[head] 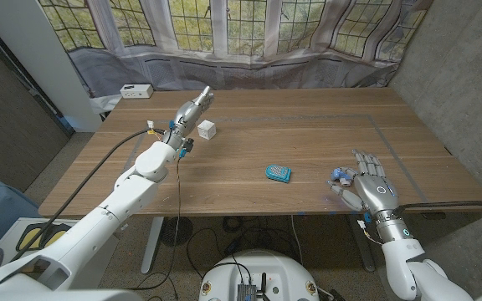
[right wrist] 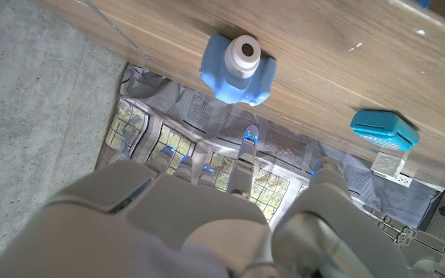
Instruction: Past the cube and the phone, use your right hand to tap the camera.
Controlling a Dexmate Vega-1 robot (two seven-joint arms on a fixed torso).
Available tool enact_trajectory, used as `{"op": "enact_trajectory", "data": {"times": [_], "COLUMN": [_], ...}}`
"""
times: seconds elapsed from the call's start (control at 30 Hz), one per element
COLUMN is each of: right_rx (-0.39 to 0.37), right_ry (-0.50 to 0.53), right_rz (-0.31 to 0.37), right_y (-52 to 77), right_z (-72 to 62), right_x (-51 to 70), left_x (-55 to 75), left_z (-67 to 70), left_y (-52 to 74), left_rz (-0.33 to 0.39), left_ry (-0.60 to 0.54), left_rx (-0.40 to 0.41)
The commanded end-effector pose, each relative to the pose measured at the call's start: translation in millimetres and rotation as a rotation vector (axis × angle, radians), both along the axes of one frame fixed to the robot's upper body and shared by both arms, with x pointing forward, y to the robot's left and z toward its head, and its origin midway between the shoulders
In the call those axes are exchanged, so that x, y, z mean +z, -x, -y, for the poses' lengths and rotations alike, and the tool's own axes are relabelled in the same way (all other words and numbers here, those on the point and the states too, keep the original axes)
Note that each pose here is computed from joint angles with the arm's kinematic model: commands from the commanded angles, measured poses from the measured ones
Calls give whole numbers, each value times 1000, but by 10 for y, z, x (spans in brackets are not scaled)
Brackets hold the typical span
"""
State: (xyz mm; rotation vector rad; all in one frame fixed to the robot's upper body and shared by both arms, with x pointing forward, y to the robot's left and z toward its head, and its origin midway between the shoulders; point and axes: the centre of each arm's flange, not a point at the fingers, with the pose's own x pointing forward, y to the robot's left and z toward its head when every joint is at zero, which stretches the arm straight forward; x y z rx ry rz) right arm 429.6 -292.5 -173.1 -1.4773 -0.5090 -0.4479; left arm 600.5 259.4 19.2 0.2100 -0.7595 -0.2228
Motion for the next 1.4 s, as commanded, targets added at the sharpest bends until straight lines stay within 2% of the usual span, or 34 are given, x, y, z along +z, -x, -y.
{"op": "enact_trajectory", "data": {"times": [0.03, 0.7, 1.4], "right_rx": [-3, 0, 6], "right_ry": [0, -9, -35], "right_rz": [-25, -31, -23], "right_y": [-55, -149, -120], "right_z": [-1, 17, 66], "right_x": [-29, -11, -74], "left_x": [3, 5, -37], "left_z": [-1, -3, -8], "left_y": [-21, -44, -64], "left_rz": [-2, -10, -26], "left_ry": [1, 0, 0], "left_rx": [-1, 1, 7]}}
